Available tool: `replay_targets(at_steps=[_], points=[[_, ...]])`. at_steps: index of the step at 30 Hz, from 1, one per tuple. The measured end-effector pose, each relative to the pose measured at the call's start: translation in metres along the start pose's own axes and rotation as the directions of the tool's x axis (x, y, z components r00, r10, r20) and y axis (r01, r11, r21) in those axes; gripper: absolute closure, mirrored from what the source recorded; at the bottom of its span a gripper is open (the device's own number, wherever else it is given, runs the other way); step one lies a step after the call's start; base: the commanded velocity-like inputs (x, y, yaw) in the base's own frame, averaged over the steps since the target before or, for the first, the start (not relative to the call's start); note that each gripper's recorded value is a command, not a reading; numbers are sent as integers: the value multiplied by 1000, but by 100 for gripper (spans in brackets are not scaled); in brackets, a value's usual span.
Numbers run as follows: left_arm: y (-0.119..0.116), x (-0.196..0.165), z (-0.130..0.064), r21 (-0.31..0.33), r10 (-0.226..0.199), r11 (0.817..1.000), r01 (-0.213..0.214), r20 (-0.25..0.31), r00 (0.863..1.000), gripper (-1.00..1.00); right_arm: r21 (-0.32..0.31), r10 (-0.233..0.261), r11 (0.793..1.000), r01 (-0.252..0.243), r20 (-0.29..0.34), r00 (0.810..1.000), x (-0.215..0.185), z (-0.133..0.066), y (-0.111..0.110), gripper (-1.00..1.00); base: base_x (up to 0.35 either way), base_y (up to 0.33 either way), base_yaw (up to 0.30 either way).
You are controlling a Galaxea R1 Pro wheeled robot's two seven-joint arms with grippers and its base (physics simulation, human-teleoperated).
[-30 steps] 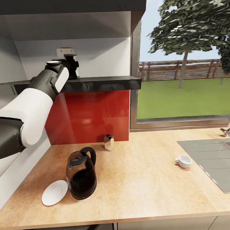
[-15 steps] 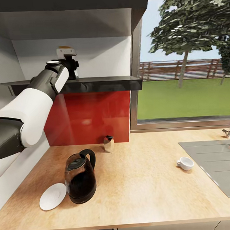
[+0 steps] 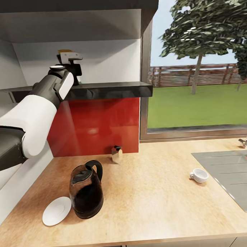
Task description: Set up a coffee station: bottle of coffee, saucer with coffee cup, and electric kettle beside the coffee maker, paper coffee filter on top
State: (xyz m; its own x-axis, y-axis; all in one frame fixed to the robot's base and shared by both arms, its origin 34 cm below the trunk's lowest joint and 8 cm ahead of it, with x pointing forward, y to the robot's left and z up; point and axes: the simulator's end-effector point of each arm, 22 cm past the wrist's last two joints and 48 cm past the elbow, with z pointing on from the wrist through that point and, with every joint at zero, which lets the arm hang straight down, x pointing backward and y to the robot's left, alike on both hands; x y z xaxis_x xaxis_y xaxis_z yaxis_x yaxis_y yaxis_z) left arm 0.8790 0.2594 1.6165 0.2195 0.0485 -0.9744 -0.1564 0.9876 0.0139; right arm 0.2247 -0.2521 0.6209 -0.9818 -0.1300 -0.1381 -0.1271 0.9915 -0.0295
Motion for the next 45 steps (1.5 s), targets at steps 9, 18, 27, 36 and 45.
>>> replay_targets(at_steps=[9,18,27,36,45], points=[[-1,0,0,1,-4,1000,4,-2,1000,100,0,0,1000,0,-1,1000,1,0,0,-100,0,0,0],[-6,0,-1,11,-1,1000,1,-7,1000,100,0,0,1000,0,0,1000,0,0,0,-100,0,0,-1],[-10,-5,-2,23,-1,1000,2,-24,1000,100,-1,0,1000,0,0,1000,0,0,1,-100,0,0,-198],[-14,-26,-11,37,8,999,-7,-15,1000,100,-1,0,1000,0,0,1000,0,0,1,-100,0,0,-264],[-16,-25,-12,37,14,999,-13,-14,1000,100,-1,1,1000,-1,-1,1000,0,0,1,-100,0,-12,-264]])
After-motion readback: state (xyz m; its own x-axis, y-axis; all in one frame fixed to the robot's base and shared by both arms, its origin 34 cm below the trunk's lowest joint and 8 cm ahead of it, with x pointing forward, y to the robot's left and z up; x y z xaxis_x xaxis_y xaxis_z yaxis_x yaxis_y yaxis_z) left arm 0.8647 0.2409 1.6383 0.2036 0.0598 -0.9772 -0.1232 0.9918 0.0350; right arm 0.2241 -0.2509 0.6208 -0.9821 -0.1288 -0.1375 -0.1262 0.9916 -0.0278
